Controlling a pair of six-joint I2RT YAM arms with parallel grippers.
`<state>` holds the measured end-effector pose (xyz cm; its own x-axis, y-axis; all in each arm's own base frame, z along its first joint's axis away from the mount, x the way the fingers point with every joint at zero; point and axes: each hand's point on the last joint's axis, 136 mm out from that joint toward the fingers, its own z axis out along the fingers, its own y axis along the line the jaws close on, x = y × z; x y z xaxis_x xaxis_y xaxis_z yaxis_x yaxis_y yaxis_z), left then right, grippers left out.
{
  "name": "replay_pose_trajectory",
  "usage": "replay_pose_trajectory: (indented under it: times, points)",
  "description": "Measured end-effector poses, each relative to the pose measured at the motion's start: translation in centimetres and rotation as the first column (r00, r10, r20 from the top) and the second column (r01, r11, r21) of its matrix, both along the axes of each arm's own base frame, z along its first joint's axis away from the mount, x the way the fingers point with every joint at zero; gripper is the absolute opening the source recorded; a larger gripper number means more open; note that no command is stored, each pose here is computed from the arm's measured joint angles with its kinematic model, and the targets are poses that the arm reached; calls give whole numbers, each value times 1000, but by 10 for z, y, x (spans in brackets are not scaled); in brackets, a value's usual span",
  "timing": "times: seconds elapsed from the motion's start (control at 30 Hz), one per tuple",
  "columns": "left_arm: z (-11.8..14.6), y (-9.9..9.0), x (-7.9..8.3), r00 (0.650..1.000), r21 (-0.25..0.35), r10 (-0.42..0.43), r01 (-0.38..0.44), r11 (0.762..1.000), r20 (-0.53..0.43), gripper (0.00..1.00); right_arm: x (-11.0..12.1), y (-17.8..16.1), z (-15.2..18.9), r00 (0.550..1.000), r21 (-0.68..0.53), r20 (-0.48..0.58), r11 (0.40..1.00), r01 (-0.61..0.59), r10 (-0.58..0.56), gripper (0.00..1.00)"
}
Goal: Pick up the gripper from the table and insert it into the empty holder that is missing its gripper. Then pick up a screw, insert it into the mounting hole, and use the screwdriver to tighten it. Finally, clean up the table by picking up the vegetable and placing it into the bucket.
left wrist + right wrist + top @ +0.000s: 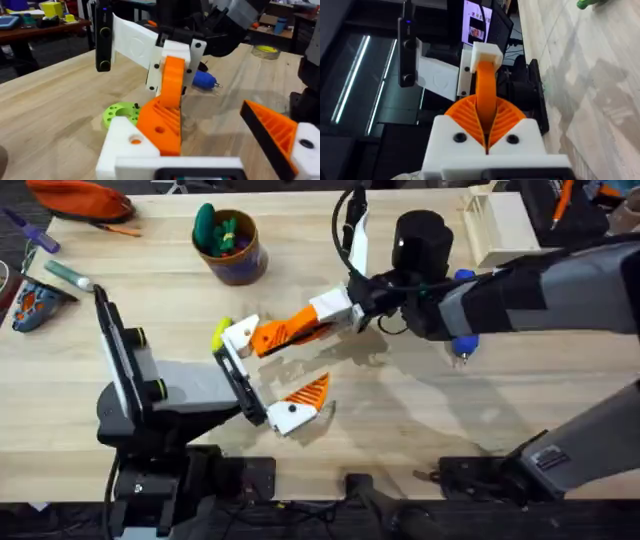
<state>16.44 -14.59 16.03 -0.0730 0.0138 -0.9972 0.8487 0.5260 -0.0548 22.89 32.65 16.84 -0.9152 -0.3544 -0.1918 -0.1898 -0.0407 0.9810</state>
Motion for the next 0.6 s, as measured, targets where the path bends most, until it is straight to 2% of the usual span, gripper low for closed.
replay_pose_trajectory:
  times: [0.6]
  points:
    - [0,-1,-1,1000,-1,-5,5,1000,-2,985,0,8,-1,996,-36,-85,999,2,-5,10]
